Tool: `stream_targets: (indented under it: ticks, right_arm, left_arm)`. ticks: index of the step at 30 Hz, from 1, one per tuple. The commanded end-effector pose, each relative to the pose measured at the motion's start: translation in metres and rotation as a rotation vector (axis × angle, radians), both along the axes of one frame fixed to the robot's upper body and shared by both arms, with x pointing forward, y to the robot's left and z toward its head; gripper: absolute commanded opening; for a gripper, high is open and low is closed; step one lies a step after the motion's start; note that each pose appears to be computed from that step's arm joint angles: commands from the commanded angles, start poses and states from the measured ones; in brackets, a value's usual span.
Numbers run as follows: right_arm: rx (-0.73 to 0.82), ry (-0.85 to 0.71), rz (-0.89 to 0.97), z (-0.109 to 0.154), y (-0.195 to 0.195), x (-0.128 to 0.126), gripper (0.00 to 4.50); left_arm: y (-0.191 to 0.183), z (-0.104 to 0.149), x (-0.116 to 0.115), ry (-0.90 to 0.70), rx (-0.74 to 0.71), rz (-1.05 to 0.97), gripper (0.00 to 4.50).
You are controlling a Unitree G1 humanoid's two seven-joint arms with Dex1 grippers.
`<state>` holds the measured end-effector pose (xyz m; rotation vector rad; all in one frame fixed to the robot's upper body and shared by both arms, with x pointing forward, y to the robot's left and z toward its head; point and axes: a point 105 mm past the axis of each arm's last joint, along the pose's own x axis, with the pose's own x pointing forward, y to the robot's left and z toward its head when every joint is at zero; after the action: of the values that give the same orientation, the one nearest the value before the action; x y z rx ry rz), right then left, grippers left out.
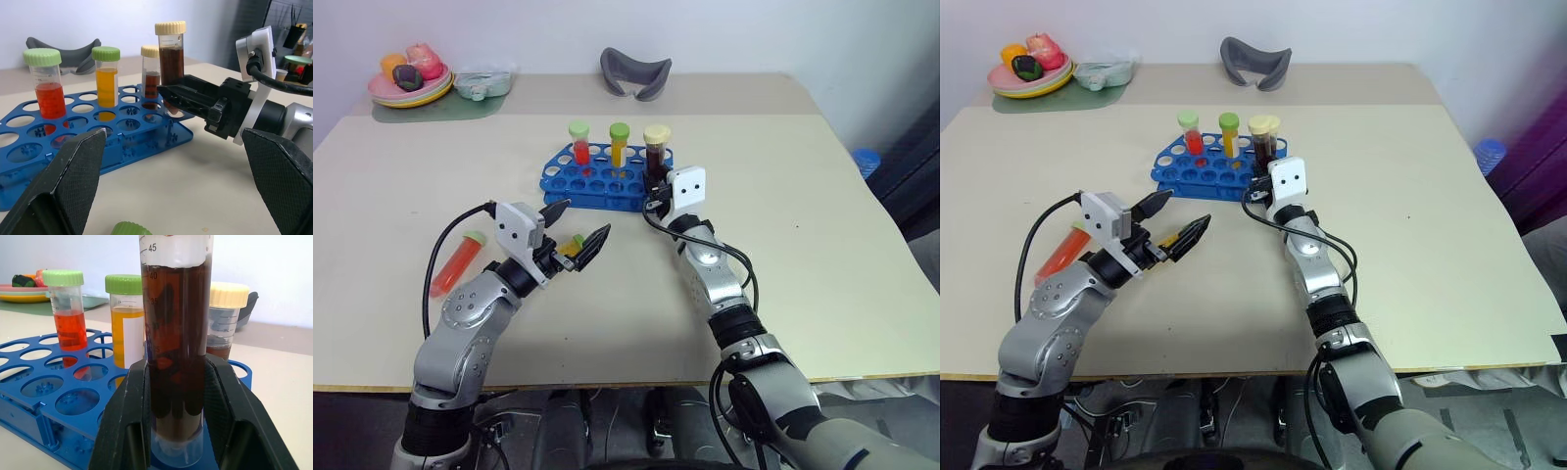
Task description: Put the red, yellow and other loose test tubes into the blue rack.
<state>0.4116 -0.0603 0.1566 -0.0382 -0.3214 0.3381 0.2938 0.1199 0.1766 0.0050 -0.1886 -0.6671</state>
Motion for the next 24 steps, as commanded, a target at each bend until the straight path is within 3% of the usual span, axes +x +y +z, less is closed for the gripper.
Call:
stream_targets:
  ticks: [1,6,7,11,18,24]
  right_arm:
    - [0.039,-0.043,-0.005,0.012,-0.002,0.0,0.83]
    - [0.075,-0.033,0.037,0.012,0.001,-0.003,0.83]
    - [0.077,-0.036,0.049,0.012,0.002,-0.004,1.86]
    - [0.11,-0.069,0.04,0.021,0.0,-0.006,3.7]
    - [0.129,-0.175,0.016,0.049,-0.01,-0.015,3.7]
    - [0.105,-0.22,0.027,0.066,-0.042,-0.035,3.7]
  left_arm:
    - [-0.003,0.013,-0.003,-0.058,-0.004,-0.015,4.5]
    - [-0.003,0.014,-0.003,-0.058,-0.006,-0.017,4.5]
    - [-0.003,0.014,-0.003,-0.058,-0.006,-0.017,4.5]
    - [-0.002,0.012,-0.003,-0.055,-0.005,-0.015,4.5]
    - [0.002,0.008,-0.001,-0.043,0.001,0.006,4.5]
    - [0.009,0.004,0.006,-0.024,0.106,0.053,4.5]
